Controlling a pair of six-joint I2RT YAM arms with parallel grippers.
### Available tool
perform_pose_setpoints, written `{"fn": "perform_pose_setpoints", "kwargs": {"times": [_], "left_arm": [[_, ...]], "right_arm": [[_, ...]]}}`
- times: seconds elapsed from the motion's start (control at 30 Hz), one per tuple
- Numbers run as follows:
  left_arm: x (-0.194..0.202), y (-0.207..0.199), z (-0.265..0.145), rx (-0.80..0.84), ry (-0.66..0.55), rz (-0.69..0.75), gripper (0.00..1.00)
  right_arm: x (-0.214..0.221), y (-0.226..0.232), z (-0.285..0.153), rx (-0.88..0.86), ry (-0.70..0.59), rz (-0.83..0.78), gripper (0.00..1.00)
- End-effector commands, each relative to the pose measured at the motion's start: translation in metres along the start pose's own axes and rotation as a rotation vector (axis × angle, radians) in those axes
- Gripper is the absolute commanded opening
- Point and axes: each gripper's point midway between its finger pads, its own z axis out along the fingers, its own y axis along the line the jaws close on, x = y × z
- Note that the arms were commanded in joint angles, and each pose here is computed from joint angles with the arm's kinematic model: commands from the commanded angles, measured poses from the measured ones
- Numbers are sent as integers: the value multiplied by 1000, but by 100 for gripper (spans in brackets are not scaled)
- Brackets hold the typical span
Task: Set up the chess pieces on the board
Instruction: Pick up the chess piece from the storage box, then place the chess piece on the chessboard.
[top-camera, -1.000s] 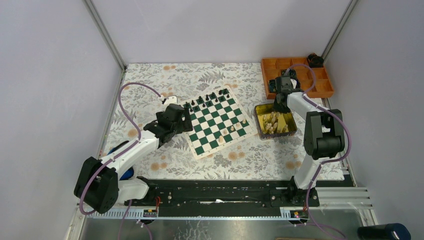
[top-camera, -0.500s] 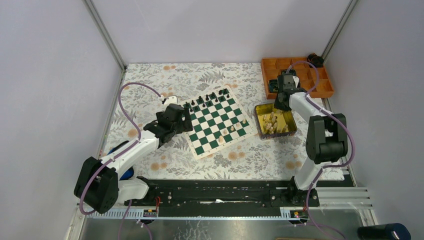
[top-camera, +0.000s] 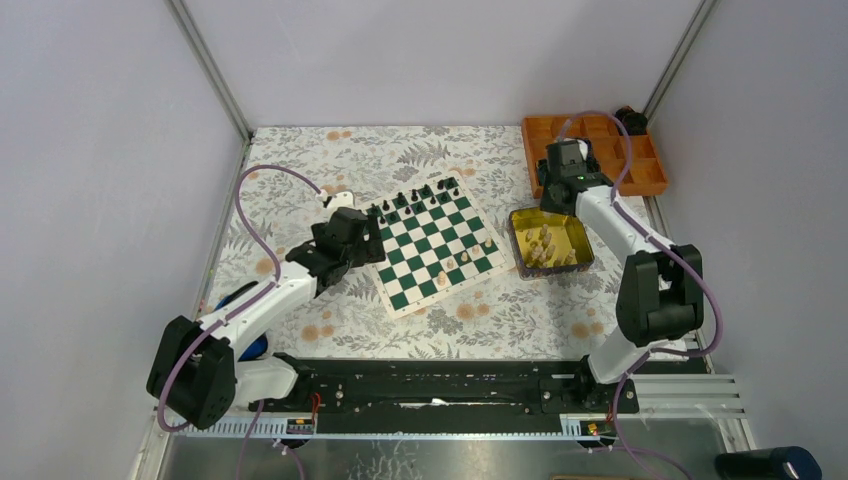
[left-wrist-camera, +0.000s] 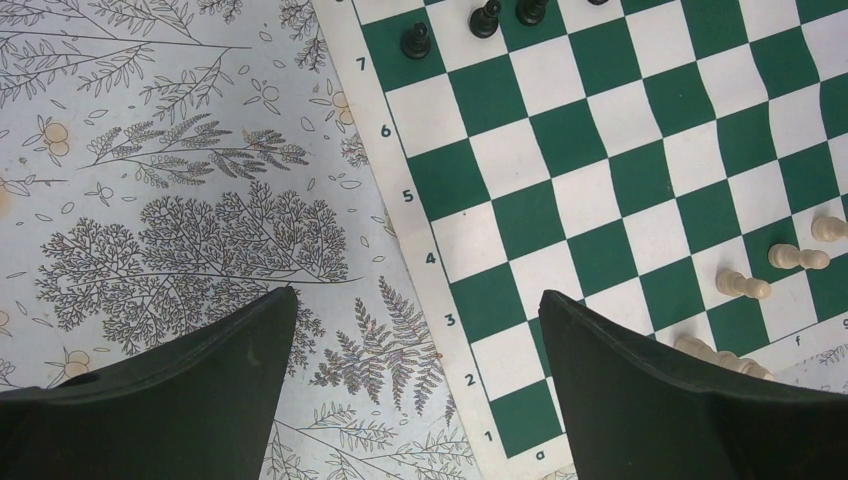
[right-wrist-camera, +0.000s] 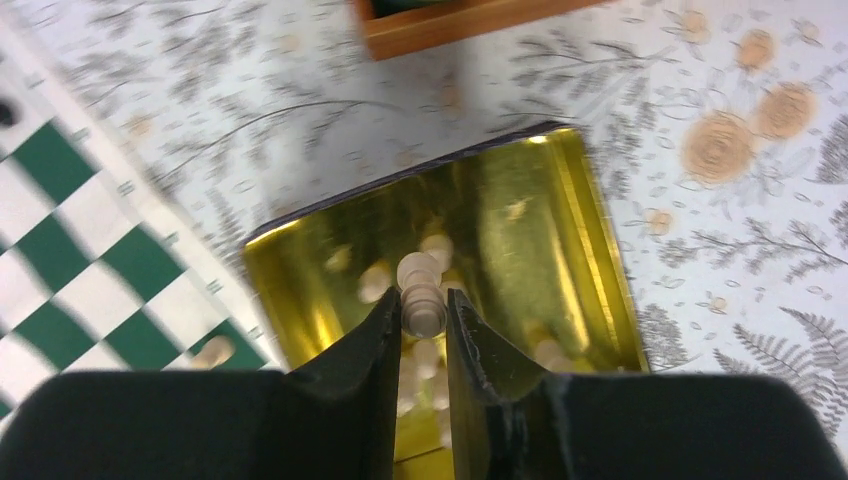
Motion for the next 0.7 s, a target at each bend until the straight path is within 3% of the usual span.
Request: {"fn": "perform_pose_setpoints", "kwargs": {"times": [0.0,0.37,0.67], "left_arm": [[-15,-8,-4,34,-55,-11,99],[-16,-7,-7,37,-64,-21,99],[-17,-5,-10,34,-70,-31,99]], "right_arm": [[-22,51,-52,-138,-97,-113,0],[46,146,-102,-316,-64,-355,0],[103,183,-107,-365,-19,-481,0]]}}
